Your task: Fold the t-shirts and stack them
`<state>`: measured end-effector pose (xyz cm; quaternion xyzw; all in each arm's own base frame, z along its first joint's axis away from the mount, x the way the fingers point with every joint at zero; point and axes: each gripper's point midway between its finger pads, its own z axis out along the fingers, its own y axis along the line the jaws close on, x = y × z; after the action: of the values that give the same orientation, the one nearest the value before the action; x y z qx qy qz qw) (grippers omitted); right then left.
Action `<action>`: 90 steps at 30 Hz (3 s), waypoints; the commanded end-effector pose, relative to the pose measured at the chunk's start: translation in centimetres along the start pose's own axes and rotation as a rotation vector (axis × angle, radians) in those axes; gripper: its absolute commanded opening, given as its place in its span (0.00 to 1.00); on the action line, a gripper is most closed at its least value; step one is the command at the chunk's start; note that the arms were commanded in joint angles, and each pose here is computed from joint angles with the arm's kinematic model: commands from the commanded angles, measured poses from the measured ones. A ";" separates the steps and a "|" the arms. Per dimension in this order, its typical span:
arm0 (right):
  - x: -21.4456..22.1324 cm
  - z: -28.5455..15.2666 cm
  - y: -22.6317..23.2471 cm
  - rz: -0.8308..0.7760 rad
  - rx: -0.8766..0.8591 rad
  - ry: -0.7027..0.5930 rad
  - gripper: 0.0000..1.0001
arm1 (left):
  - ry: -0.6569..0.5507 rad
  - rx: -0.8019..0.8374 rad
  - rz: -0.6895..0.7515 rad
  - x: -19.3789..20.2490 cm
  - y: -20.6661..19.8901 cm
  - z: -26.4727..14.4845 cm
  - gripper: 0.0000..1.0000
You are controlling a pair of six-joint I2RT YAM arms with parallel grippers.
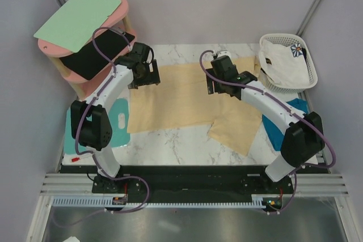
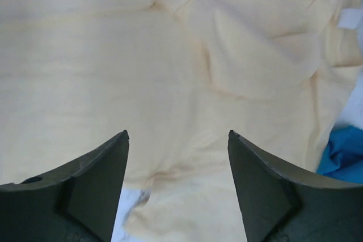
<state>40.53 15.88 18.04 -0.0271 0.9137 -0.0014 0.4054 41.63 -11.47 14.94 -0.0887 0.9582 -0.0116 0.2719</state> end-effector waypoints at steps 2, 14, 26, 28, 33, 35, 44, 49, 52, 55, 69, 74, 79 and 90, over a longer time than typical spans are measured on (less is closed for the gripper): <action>10.0 -3.5 1.0 -0.147 0.036 0.210 0.85 | 0.120 0.033 -0.098 6.2 3.0 2.0 0.98; 22.2 -8.8 2.9 -0.263 0.059 0.363 0.87 | 0.239 0.212 -0.346 11.9 6.9 3.1 0.99; 25.7 -5.2 2.2 -0.470 0.373 0.313 0.70 | 0.233 0.196 -0.362 12.2 7.4 3.6 0.99; 25.8 -4.8 2.2 -0.480 0.395 0.303 0.68 | 0.226 0.193 -0.359 12.1 7.5 3.5 0.99; 26.2 -4.1 1.5 -0.493 0.445 0.279 0.43 | 0.222 0.168 -0.359 12.1 7.9 3.4 0.98; 26.5 -3.8 1.4 -0.494 0.448 0.280 0.19 | 0.218 0.151 -0.356 11.9 8.2 3.4 0.96; 25.9 -4.3 1.9 -0.469 0.393 0.267 0.00 | 0.195 0.011 -0.327 12.1 10.8 1.9 0.91; 25.7 -4.3 2.2 -0.474 0.380 0.263 0.00 | 0.254 -0.101 -0.319 13.8 13.4 1.7 0.85; 25.7 -4.0 2.5 -0.490 0.368 0.266 0.00 | 0.302 -0.105 -0.319 15.1 13.4 2.1 0.80; 25.5 -4.0 2.6 -0.504 0.363 0.263 0.00 | 0.335 -0.103 -0.333 16.0 13.2 2.6 0.75; 24.4 -4.1 3.6 -0.484 0.321 0.247 0.00 | 0.446 -0.036 -0.322 19.6 10.4 4.4 0.41; 23.7 -4.8 3.8 -0.462 0.295 0.235 0.00 | 0.437 -0.017 -0.312 19.6 9.9 3.9 0.02; 22.0 -6.3 3.5 -0.431 0.272 0.189 0.00 | 0.366 -0.001 -0.303 17.6 9.9 1.8 0.02; 19.0 -8.2 3.1 -0.425 0.266 0.143 0.06 | 0.272 0.052 -0.296 13.6 8.9 -0.4 0.02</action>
<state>21.37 18.04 8.45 -0.1565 0.9089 -0.2015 0.3300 27.36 -4.47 5.59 -0.2226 0.9656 -0.0663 0.1173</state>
